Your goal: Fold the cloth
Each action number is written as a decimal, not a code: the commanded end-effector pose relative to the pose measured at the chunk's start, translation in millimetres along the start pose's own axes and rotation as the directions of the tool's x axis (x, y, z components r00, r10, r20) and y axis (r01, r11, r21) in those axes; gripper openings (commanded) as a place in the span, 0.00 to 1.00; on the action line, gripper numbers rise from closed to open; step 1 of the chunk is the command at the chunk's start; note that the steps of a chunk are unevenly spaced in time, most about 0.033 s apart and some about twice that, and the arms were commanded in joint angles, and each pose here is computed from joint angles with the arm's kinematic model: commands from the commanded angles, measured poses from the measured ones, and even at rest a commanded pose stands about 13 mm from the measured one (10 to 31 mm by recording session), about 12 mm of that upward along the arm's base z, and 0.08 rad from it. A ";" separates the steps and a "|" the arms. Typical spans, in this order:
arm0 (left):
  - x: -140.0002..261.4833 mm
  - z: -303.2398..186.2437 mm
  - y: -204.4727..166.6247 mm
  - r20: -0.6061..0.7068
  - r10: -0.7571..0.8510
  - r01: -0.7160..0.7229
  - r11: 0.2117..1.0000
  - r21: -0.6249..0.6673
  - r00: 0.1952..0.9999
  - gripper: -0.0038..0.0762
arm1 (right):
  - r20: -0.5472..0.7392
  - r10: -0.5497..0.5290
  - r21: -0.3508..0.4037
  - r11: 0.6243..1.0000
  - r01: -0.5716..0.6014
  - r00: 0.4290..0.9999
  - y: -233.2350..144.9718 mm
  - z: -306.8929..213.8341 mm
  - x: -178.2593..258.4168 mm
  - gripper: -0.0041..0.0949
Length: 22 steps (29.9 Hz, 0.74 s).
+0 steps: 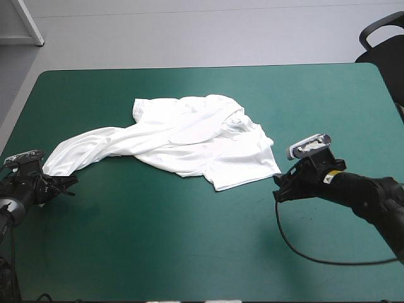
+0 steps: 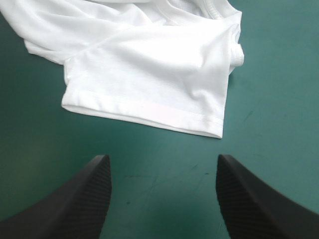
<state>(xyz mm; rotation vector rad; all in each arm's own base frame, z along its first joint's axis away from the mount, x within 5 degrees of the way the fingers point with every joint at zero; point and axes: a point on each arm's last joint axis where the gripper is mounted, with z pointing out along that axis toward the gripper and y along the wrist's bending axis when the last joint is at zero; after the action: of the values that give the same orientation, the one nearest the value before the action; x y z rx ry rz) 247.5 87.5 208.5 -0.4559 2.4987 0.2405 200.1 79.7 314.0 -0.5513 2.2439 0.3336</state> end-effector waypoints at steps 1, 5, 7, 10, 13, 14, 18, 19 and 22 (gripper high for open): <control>-14.4 -25.3 2.0 0.112 0.005 -0.006 1.000 0.005 0.994 0.07 | 0.020 0.022 0.013 1.000 -0.023 1.000 -9.0 24.6 -25.7 0.62; -13.1 -31.2 2.1 0.107 0.000 -0.001 1.000 0.011 0.994 0.07 | -0.061 0.030 0.007 1.000 -0.029 0.998 -18.0 63.3 -35.2 0.62; -12.6 -32.1 0.9 0.103 0.001 -0.004 1.000 0.025 0.995 0.07 | -0.099 0.031 0.004 1.000 -0.030 0.995 -22.0 82.0 -36.9 0.62; -11.7 -32.1 -1.9 0.094 0.009 -0.014 0.998 0.055 0.996 0.07 | -0.146 0.041 0.002 0.999 -0.041 0.988 -27.3 106.6 -37.5 0.62; -11.0 -32.2 -4.0 0.087 0.017 -0.024 0.997 0.077 0.996 0.07 | -0.175 0.045 0.001 0.999 -0.046 0.984 -30.6 122.3 -37.6 0.62; -10.7 -32.2 -4.5 0.084 0.014 -0.021 0.996 0.083 0.996 0.07 | -0.181 0.044 0.001 0.999 -0.044 0.982 -31.4 125.7 -37.5 0.62; -10.4 -32.6 -5.6 0.082 0.021 -0.028 0.995 0.095 0.996 0.07 | -0.192 0.044 0.017 0.999 -0.041 0.980 -35.5 140.0 -33.0 0.56; -10.2 -32.5 -5.6 0.080 0.021 -0.028 0.995 0.094 0.997 0.07 | -0.201 0.045 0.021 0.999 -0.042 0.979 -36.5 143.8 -31.1 0.54; -9.9 -32.9 -5.5 0.077 0.025 -0.032 0.995 0.094 0.997 0.07 | -0.238 0.048 0.020 0.999 -0.045 0.970 -38.6 156.1 -23.6 0.53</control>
<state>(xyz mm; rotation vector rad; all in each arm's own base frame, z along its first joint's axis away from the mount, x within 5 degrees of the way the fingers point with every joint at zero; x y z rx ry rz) 237.1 75.9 222.6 -0.3740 2.5241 0.1415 325.0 115.1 213.6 -0.5719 2.5649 0.2994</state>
